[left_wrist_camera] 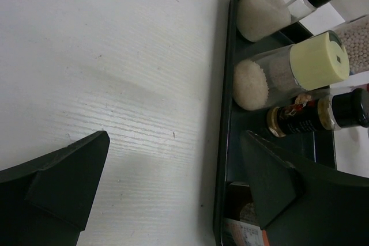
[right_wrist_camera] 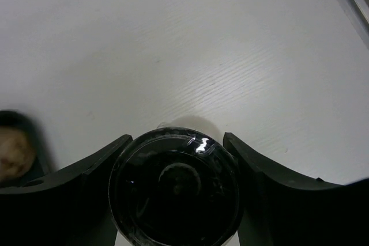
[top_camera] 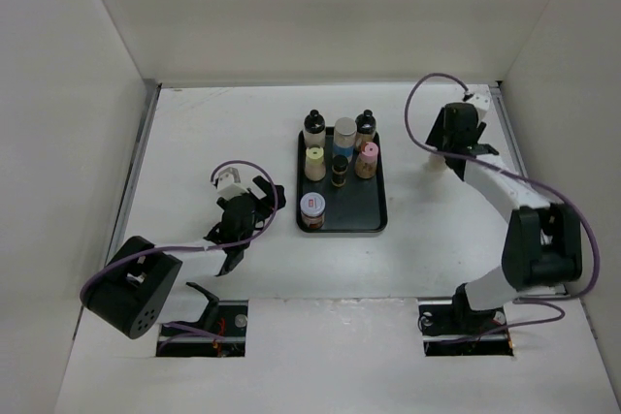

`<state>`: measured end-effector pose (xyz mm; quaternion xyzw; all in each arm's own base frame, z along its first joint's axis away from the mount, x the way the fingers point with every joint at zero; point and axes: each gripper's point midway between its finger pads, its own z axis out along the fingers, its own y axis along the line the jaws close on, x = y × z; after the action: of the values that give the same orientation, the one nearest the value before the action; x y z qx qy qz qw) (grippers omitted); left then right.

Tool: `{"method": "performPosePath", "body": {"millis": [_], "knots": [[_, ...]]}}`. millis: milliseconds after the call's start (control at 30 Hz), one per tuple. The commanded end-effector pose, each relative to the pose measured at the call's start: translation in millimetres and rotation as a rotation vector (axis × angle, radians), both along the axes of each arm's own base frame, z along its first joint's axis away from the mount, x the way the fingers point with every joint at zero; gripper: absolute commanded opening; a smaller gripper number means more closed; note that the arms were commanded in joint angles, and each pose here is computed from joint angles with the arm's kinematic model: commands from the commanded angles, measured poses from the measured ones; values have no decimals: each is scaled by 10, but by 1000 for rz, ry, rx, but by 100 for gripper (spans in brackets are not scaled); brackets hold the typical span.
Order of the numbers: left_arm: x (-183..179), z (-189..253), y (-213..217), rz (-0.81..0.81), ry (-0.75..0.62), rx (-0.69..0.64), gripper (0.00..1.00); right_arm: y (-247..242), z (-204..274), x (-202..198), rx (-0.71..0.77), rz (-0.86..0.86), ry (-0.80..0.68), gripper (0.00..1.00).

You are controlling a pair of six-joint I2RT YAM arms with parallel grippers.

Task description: Organize the condiment bottles

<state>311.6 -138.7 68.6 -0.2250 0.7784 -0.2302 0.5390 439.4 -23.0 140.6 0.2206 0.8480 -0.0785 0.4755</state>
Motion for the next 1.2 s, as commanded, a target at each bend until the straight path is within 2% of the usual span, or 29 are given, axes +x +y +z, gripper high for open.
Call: {"method": "performPosePath", "body": {"millis": [0, 233, 333, 433, 600, 967, 1167], "knots": [[107, 308, -89, -9, -88, -66, 100, 445, 705, -160, 45, 62, -244, 53], [101, 317, -95, -11, -90, -70, 100, 1415, 562, -925, 142, 299, -249, 52], [116, 326, -63, 2, -94, -69, 100, 1915, 574, -1142, 204, 426, -278, 53], [112, 345, -64, 0, -99, -71, 100, 2197, 549, -1236, 218, 497, -277, 53], [119, 327, -64, 1, -94, -66, 100, 2353, 441, -1219, 198, 525, -251, 54], [119, 333, -77, -4, -95, -68, 100, 2348, 56, -1247, 91, 534, -163, 58], [127, 299, -75, -3, -86, -63, 100, 2395, -19, -1273, 48, 569, -132, 66]]}}
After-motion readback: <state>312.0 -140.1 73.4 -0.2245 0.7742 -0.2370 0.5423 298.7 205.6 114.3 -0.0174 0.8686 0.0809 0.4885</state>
